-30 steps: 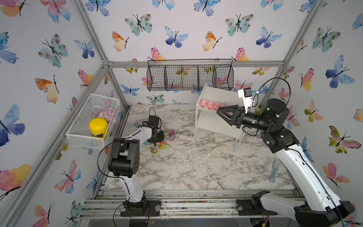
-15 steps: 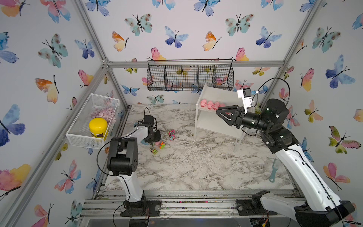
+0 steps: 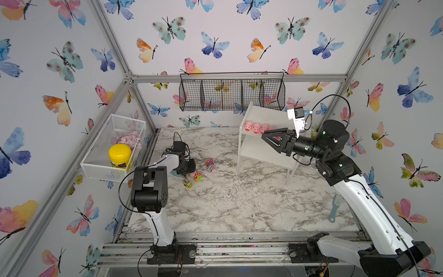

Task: Organize plastic toys on shelves
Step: Pick up the plastic toy at the center of the board.

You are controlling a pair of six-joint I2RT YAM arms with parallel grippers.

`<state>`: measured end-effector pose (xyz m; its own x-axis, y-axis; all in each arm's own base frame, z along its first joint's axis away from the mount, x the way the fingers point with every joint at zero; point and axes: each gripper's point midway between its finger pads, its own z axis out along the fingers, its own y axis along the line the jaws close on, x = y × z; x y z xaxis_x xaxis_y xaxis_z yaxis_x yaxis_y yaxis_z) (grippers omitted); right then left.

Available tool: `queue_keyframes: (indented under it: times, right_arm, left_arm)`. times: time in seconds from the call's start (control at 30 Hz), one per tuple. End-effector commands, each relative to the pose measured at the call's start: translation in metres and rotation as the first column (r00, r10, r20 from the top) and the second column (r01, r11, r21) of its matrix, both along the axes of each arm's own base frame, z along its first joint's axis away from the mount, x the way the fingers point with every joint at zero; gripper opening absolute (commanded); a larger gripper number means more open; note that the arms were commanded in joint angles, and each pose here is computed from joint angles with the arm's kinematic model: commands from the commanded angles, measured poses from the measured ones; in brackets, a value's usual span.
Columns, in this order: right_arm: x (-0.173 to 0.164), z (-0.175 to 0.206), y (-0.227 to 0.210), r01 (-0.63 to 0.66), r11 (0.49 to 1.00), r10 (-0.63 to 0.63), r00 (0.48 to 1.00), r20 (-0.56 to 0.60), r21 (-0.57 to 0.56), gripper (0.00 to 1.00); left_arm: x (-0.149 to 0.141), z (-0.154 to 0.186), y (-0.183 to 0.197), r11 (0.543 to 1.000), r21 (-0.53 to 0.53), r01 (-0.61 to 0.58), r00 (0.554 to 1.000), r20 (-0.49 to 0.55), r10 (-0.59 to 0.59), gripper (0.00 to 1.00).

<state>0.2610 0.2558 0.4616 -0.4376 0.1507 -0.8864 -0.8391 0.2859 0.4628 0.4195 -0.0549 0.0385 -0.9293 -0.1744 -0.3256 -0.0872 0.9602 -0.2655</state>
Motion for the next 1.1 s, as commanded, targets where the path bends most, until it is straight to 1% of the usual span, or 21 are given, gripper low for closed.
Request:
queue_keyframes:
  times: [0.0,0.1,0.17,0.23,0.33,0.43,0.47,0.53,0.57,0.6,0.63,0.67,0.73,0.77,0.83,0.87,0.93,0.97,1.03,1.07]
  right_arm:
    - [-0.003,0.007,0.003,-0.024,1.000,0.023,1.000,0.021,0.015,0.45]
    - [-0.003,0.008,0.004,-0.025,1.000,0.025,0.999,0.024,0.017,0.45]
    - [-0.004,0.008,0.004,-0.027,0.999,0.026,0.999,0.023,0.018,0.45]
    - [-0.003,0.008,0.004,-0.026,1.000,0.026,0.999,0.021,0.017,0.45]
    - [-0.004,0.008,0.004,-0.027,1.000,0.027,0.999,0.020,0.015,0.45]
    - [-0.004,0.007,0.004,-0.030,0.999,0.030,0.999,0.017,0.016,0.45]
    - [-0.004,0.007,0.005,-0.032,0.999,0.031,0.999,0.018,0.017,0.45]
    - [-0.004,0.006,0.006,-0.037,0.999,0.037,0.999,0.013,0.024,0.45]
    - [-0.005,0.006,0.006,-0.045,0.998,0.045,0.999,0.009,0.033,0.46]
    - [-0.006,0.007,0.006,-0.052,0.998,0.051,0.999,0.007,0.045,0.46]
    - [-0.007,0.008,0.007,-0.059,0.997,0.059,0.998,0.009,0.056,0.46]
    - [-0.008,0.008,0.008,-0.068,0.995,0.067,0.998,0.005,0.069,0.46]
    - [-0.010,0.010,0.009,-0.083,0.992,0.084,0.997,0.002,0.094,0.47]
    - [-0.011,0.011,0.009,-0.093,0.989,0.094,0.996,-0.002,0.112,0.47]
    - [-0.015,0.014,0.010,-0.120,0.981,0.122,0.993,-0.003,0.150,0.48]
    - [-0.016,0.015,0.010,-0.129,0.978,0.132,0.991,-0.004,0.164,0.48]
    - [-0.018,0.018,0.010,-0.147,0.970,0.151,0.988,-0.008,0.191,0.48]
    - [-0.019,0.019,0.010,-0.154,0.966,0.160,0.987,-0.010,0.207,0.48]
    - [-0.022,0.022,0.009,-0.168,0.957,0.175,0.984,-0.011,0.237,0.48]
    - [-0.023,0.023,0.009,-0.176,0.952,0.184,0.983,-0.008,0.252,0.48]
  left_arm:
    - [-0.018,-0.020,-0.003,1.000,-0.019,0.006,0.996,-0.091,-0.008,0.18]
    - [-0.018,-0.014,-0.005,1.000,-0.027,0.010,0.997,-0.073,-0.012,0.07]
    - [-0.015,-0.004,-0.006,0.999,-0.035,0.010,0.999,-0.044,-0.012,0.02]
    - [-0.012,0.010,-0.007,0.999,-0.047,0.007,1.000,-0.007,-0.007,0.00]
    - [-0.006,0.043,-0.014,0.994,-0.106,0.006,0.997,0.073,0.002,0.00]
    - [-0.003,0.096,-0.032,0.971,-0.237,0.028,0.981,0.194,0.019,0.00]
    - [-0.003,0.119,-0.041,0.952,-0.301,0.051,0.969,0.246,0.026,0.00]
    - [-0.009,0.165,-0.064,0.886,-0.442,0.139,0.938,0.347,0.026,0.00]
    - [-0.014,0.192,-0.076,0.842,-0.504,0.193,0.915,0.403,0.031,0.00]
    - [-0.020,0.217,-0.088,0.797,-0.545,0.259,0.884,0.466,0.030,0.00]
    - [-0.028,0.242,-0.099,0.760,-0.560,0.331,0.849,0.528,0.020,0.00]
    - [-0.038,0.268,-0.110,0.724,-0.556,0.409,0.804,0.595,0.003,0.00]
    - [-0.057,0.308,-0.129,0.678,-0.519,0.520,0.725,0.688,-0.028,0.00]
    - [-0.068,0.328,-0.140,0.650,-0.490,0.580,0.677,0.734,-0.050,0.00]
    - [-0.089,0.360,-0.155,0.609,-0.437,0.662,0.591,0.804,-0.065,0.00]
    - [-0.101,0.377,-0.162,0.581,-0.410,0.703,0.544,0.836,-0.069,0.00]
    - [-0.122,0.405,-0.173,0.532,-0.367,0.764,0.465,0.884,-0.058,0.00]
    - [-0.133,0.418,-0.178,0.502,-0.349,0.791,0.428,0.903,-0.047,0.00]
    - [-0.152,0.439,-0.186,0.447,-0.324,0.834,0.369,0.930,-0.013,0.00]
    - [-0.159,0.447,-0.189,0.427,-0.327,0.843,0.358,0.934,0.009,0.00]
